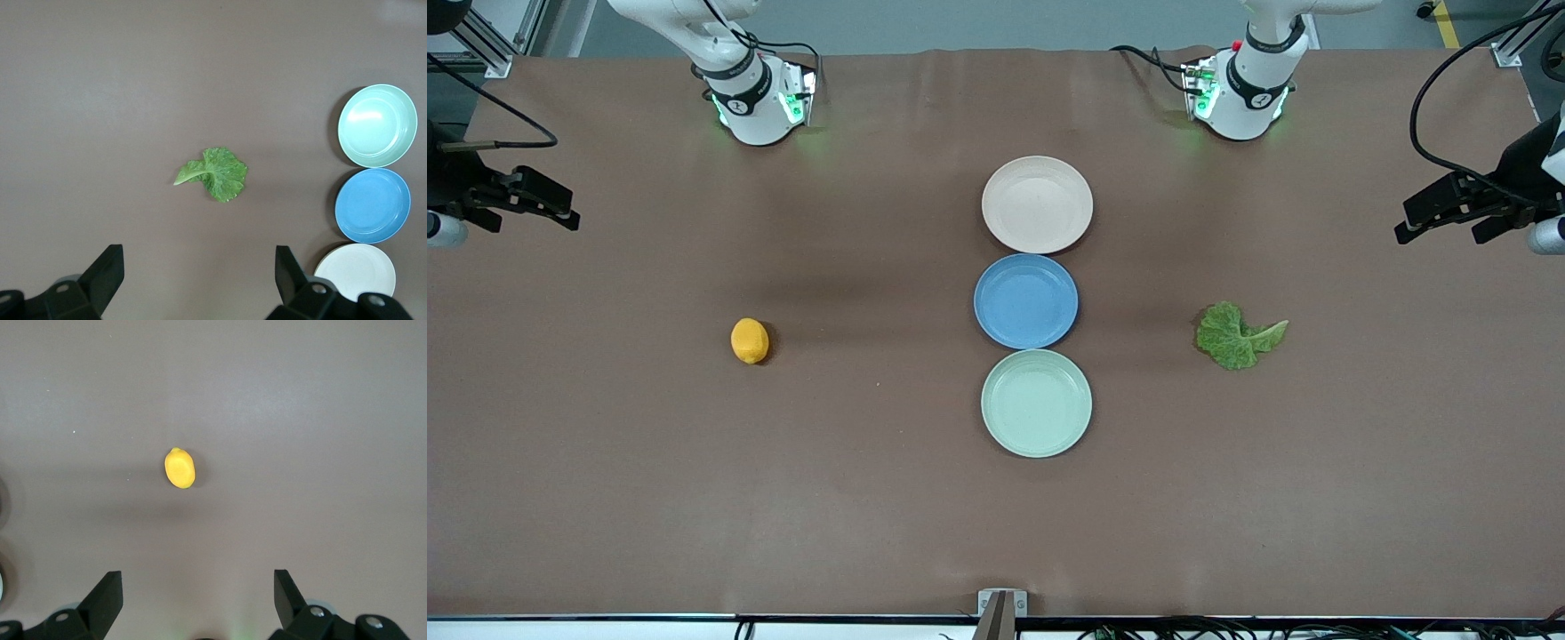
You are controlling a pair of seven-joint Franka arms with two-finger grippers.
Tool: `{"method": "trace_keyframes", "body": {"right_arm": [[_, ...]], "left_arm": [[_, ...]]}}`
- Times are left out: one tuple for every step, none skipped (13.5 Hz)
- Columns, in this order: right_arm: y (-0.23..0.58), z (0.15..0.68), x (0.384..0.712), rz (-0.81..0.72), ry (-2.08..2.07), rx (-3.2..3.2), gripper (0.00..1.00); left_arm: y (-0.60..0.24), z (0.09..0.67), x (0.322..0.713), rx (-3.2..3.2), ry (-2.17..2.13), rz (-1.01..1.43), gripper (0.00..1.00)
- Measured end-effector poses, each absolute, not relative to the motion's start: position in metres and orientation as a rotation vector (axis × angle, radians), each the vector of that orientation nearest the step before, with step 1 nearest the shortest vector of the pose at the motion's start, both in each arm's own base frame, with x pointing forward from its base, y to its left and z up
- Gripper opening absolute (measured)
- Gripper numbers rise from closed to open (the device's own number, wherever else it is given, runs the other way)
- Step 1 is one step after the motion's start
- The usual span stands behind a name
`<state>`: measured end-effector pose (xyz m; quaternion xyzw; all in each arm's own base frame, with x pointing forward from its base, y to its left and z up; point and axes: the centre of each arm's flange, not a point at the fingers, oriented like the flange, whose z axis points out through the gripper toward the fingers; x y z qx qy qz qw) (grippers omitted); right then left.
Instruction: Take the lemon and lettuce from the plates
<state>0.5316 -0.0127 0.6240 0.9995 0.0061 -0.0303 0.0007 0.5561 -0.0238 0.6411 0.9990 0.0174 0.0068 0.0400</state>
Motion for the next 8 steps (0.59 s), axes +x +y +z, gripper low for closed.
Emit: {"method": "trace_keyframes", "body": {"right_arm": [[-0.015, 0.624, 0.532, -0.094, 0.009, 3.139, 1.00], [-0.019, 0.624, 0.532, -0.091, -0.002, 3.139, 1.00], [-0.024, 0.623, 0.532, -0.087, -0.016, 3.139, 1.00], [-0.028, 0.623, 0.532, -0.084, -0.029, 3.140, 1.00], [-0.031, 0.623, 0.532, -0.083, -0.038, 3.140, 1.00], [-0.032, 0.623, 0.532, -0.083, -0.040, 3.140, 1.00], [-0.031, 0.622, 0.532, -0.084, -0.039, 3.140, 1.00], [-0.030, 0.622, 0.532, -0.085, -0.034, 3.139, 1.00]], "left_arm": [[-0.021, 0.641, 0.556, 3.085, 0.055, 0.023, 1.00], [-0.019, 0.641, 0.556, 3.102, 0.056, 0.024, 1.00], [-0.019, 0.641, 0.556, 3.110, 0.056, 0.025, 1.00], [-0.018, 0.641, 0.556, 3.114, 0.056, 0.025, 1.00], [-0.018, 0.641, 0.556, 3.114, 0.056, 0.025, 1.00], [-0.018, 0.641, 0.556, 3.114, 0.055, 0.025, 1.00], [-0.019, 0.641, 0.556, 3.114, 0.055, 0.025, 1.00], [-0.019, 0.641, 0.556, 3.114, 0.055, 0.025, 1.00]]}}
